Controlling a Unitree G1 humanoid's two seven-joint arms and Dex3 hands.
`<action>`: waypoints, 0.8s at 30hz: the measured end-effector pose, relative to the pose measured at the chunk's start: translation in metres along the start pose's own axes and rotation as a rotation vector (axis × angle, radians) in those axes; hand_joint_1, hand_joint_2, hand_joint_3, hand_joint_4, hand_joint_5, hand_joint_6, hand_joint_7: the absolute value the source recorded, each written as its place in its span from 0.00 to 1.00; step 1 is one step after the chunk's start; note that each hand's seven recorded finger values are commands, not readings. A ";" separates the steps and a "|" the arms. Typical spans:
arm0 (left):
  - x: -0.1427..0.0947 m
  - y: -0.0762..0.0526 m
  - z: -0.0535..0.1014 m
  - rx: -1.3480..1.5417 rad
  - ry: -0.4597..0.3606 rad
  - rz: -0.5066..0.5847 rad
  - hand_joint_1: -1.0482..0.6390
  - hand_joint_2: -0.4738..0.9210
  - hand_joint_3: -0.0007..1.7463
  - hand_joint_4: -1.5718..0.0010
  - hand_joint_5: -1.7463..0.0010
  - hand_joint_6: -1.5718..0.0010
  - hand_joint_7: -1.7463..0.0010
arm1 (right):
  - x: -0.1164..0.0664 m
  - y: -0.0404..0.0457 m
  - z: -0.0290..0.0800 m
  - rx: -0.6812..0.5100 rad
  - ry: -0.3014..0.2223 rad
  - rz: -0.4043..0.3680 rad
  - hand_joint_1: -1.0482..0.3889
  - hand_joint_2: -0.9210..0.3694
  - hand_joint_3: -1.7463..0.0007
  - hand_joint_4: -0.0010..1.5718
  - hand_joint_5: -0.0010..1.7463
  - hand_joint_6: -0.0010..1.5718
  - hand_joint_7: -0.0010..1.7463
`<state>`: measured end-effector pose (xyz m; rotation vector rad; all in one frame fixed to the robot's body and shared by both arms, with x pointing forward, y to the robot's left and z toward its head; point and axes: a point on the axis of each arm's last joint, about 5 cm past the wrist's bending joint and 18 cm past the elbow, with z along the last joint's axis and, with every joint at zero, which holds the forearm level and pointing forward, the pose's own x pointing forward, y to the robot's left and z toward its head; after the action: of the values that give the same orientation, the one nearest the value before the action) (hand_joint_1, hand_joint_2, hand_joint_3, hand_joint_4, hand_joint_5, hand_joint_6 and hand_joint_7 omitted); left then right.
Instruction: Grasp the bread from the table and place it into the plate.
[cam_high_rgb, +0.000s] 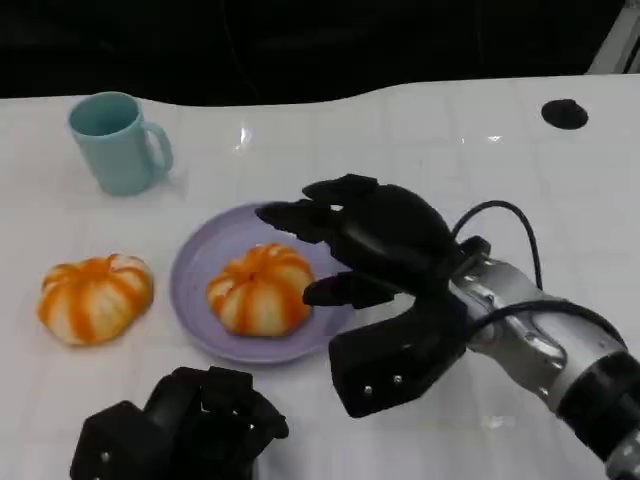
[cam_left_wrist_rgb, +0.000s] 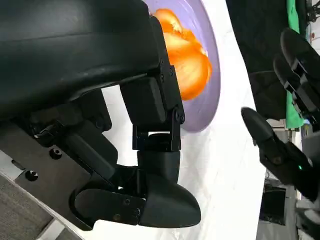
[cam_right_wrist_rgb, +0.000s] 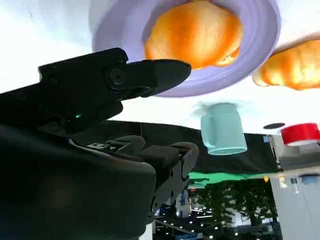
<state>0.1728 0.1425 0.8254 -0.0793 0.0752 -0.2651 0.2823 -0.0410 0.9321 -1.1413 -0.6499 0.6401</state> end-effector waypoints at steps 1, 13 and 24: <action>0.000 0.000 0.000 0.000 0.000 0.000 0.00 0.76 0.35 0.00 0.31 0.08 0.64 | -0.003 -0.0003 -0.001 0.018 -0.002 -0.009 0.30 0.00 0.88 0.24 0.16 0.27 0.03; 0.000 0.000 0.000 0.000 0.000 -0.001 0.00 0.75 0.34 0.00 0.31 0.07 0.63 | -0.057 0.0061 -0.017 0.311 -0.029 -0.208 0.46 0.00 0.89 0.28 0.51 0.44 0.08; 0.001 -0.001 0.001 -0.006 0.004 -0.003 0.00 0.75 0.34 0.00 0.32 0.07 0.64 | -0.099 0.0124 -0.028 0.548 0.004 -0.294 0.60 0.37 0.37 0.43 0.78 0.49 0.44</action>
<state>0.1731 0.1410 0.8262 -0.0850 0.0798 -0.2680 0.2372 -0.1277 0.8989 -0.5251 -0.5767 0.5176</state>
